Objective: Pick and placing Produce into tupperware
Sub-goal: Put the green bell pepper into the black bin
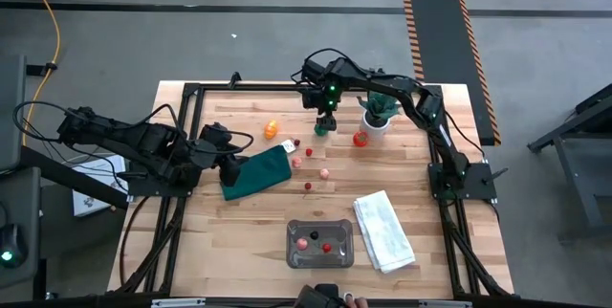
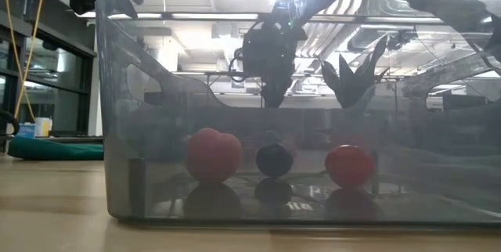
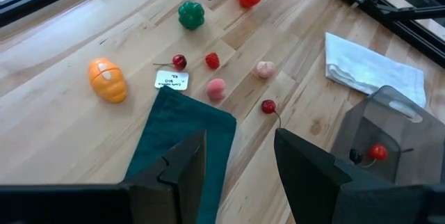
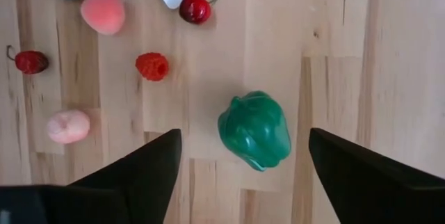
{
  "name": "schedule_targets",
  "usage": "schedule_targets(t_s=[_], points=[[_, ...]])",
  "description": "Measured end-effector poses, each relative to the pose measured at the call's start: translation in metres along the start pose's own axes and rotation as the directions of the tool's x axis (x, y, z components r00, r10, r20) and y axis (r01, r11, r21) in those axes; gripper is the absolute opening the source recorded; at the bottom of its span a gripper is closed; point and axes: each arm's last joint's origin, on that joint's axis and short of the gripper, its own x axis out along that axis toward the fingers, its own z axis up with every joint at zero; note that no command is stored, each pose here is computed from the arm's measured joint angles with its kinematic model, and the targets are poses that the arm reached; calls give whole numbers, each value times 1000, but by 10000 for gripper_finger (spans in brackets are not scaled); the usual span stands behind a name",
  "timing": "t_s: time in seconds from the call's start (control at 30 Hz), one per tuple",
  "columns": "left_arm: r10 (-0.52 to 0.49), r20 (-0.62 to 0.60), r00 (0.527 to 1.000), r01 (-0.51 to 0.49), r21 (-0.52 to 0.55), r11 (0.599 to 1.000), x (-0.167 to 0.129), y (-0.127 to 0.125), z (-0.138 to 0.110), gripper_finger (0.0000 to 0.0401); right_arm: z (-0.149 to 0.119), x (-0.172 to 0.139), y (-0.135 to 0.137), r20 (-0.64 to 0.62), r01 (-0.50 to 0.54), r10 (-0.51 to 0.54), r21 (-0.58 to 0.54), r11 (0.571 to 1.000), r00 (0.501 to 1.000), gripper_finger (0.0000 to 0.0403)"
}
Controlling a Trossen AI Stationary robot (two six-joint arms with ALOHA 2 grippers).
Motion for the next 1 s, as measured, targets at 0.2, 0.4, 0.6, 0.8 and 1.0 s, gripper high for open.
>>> schedule_targets(t_s=[0.2,0.4,0.6,0.8,1.0], points=[[-2,-3,1000,2,0,1000,0,0,0,159,-3,13,-4,-46,-21,22,23,1000,999,321],[-7,-11,1000,7,0,1000,0,0,0,159,-5,27,-7,-82,-30,32,32,999,996,321],[-7,-13,1000,7,2,1000,0,0,-1,159,-4,33,-10,-94,-9,11,29,1000,996,321],[-7,-14,1000,7,2,1000,0,0,-1,159,-5,42,-12,-108,-16,19,36,999,994,321],[-6,-15,1000,6,2,1000,0,0,-1,159,-6,51,-15,-122,-18,24,47,999,992,321]])
